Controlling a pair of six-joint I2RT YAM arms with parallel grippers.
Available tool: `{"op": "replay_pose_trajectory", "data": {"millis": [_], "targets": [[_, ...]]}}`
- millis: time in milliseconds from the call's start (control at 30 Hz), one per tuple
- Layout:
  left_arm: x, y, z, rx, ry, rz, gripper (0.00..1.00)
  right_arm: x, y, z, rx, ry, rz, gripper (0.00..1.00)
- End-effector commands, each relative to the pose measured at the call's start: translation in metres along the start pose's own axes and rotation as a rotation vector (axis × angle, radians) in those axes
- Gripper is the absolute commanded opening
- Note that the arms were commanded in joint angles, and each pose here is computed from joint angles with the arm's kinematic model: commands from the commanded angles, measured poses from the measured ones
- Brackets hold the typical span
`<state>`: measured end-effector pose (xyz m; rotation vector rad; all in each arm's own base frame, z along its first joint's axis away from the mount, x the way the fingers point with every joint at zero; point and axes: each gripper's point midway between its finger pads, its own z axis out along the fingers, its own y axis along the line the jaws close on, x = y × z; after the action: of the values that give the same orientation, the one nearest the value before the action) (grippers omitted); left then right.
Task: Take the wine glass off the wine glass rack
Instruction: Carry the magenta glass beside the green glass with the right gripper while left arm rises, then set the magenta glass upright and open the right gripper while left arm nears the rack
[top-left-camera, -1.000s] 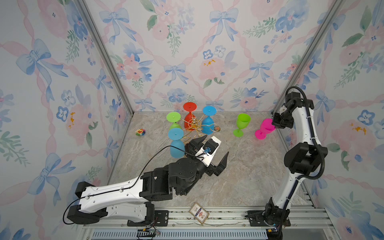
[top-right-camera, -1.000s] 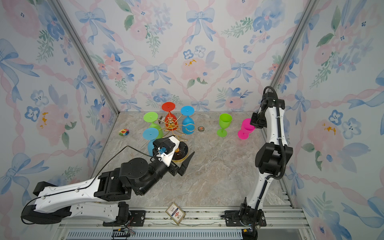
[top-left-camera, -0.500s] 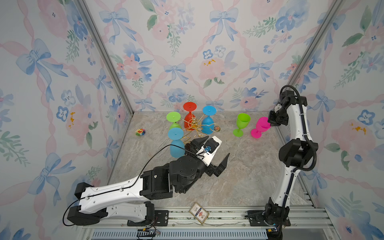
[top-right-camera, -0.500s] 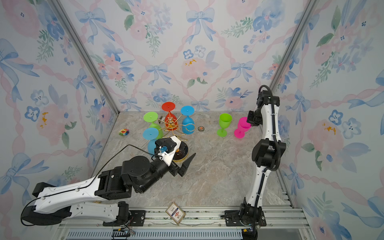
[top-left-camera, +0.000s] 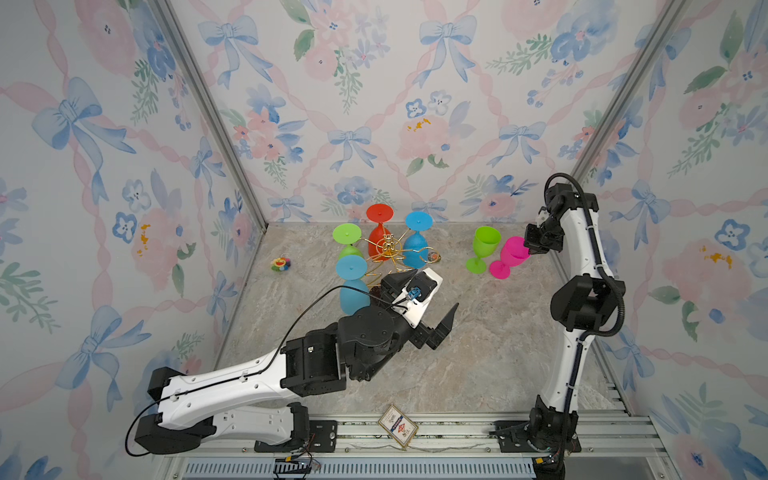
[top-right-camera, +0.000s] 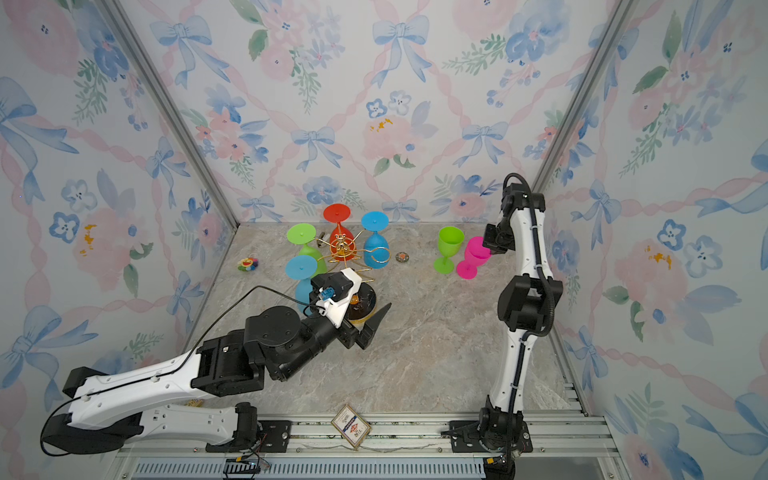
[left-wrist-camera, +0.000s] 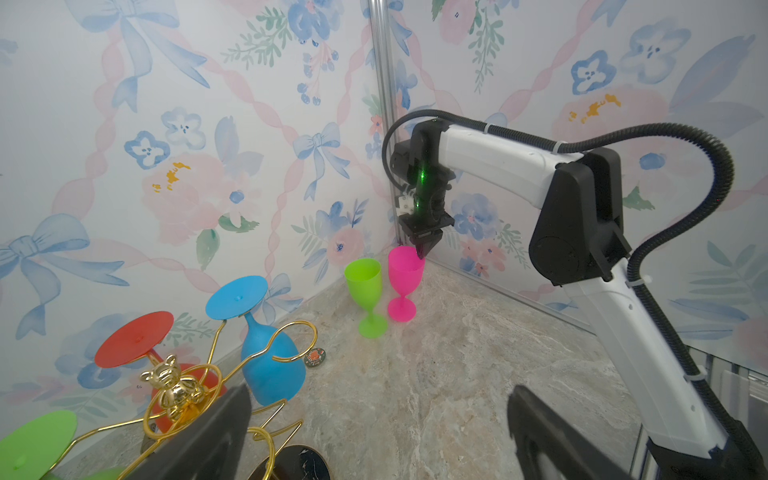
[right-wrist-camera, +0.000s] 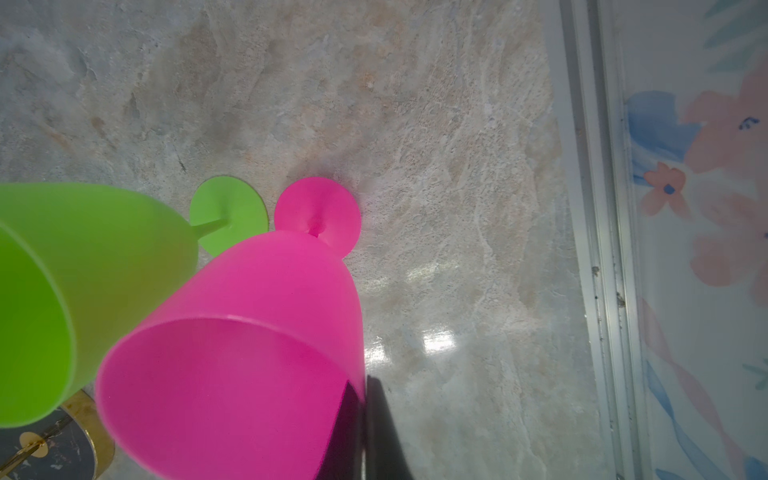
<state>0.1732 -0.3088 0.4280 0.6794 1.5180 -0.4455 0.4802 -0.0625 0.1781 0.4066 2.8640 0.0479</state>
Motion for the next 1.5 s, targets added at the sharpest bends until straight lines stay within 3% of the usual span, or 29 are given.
{"op": "replay_pose_trajectory", "data": {"millis": [0,167,367,1000,1300,1467], "targets": [[0.0,0.0,0.003,0.007,0.005,-0.005,0.98,0.001,0.004,0.003,-0.009,0.013,-0.001,0.0],[0.002,0.001,0.004,0.006,0.007,-0.007,0.98,-0.003,0.004,0.003,-0.012,-0.001,0.013,0.01],[0.003,0.002,0.005,0.006,0.01,-0.009,0.98,-0.007,0.008,-0.003,-0.043,-0.026,0.027,0.15],[0.004,0.01,0.0,-0.011,0.018,-0.044,0.98,-0.024,0.012,-0.025,-0.081,-0.145,0.067,0.25],[0.011,0.023,0.008,-0.051,0.063,-0.093,0.98,-0.017,0.0,-0.073,-0.01,-0.254,0.041,0.4],[0.015,0.043,0.011,-0.123,0.083,-0.152,0.98,0.001,0.018,-0.105,-0.021,-0.36,-0.053,0.58]]}}
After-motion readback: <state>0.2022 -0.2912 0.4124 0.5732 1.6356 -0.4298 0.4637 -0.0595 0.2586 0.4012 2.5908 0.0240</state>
